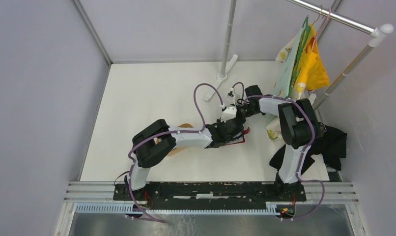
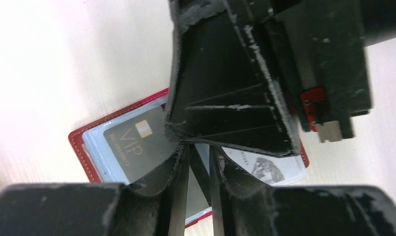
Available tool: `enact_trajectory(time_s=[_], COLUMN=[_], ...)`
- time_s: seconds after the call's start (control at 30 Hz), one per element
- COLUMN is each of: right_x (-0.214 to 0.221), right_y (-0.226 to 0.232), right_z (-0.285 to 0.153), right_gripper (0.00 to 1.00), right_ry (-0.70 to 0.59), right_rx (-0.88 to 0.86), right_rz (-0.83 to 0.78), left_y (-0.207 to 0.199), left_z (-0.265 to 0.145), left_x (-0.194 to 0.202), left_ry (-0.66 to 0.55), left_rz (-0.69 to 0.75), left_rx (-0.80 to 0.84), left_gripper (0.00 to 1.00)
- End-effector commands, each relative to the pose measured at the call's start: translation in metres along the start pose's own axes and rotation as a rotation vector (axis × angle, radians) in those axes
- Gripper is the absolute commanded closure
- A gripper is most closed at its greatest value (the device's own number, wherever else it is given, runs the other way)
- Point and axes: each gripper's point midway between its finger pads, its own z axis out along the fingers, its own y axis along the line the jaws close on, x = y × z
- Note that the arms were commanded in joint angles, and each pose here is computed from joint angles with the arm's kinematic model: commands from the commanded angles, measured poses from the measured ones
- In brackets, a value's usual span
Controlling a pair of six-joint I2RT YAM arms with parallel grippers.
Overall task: Put the credit cards into the card holder
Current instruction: Insert the credit card into the card holder.
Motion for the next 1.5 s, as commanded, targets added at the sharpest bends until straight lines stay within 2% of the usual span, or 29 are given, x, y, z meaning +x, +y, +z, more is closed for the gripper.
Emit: enact_trajectory(time_s=[0.0, 0.53, 0.7, 0.87, 1.03, 1.2, 1.47], right_x=[-0.021, -0.033, -0.041, -0.038, -0.026, -0.024, -0.012], right_y=[0.003, 0.012, 0.023, 0.031, 0.014, 0.003, -0.008], right_z=[-0.014, -0.03, -0.04, -0.031, -0.016, -0.017, -0.005], right_gripper=[0.67, 0.65, 0.71, 0.87, 0.92, 0.94, 0.94], right_ry=[-0.039, -0.08, -0.116, -0.098, 0.008, 0.034, 0.114], right_rx=[0.054, 0.102, 0.121, 0.213, 0.294, 0.38, 0.404], right_rz=[-0.104, -0.235, -0.365, -0.532, -0.519, -0.526, -0.517], left_y=[0.006, 0.001, 0.021, 0.04, 0.056, 0.068, 0.081], left_z=[-0.016, -0.069, -0.082, -0.095, -0.086, -0.069, -0.044], left_x=[-0.023, -0.036, -0.036, -0.042, -0.03, -0.011, 0.007], left_ry=[-0.069, -0.137, -0.163, -0.203, -0.167, -0.113, -0.037], left_rz=[-0.057, -0.02, -0.005, -0.002, 0.013, 0.027, 0.047], left_rx=[-0.024, 0.193, 0.169, 0.132, 0.075, 0.015, -0.041], left_gripper=[0.72, 0.71, 0.72, 0.72, 0.72, 0.72, 0.72])
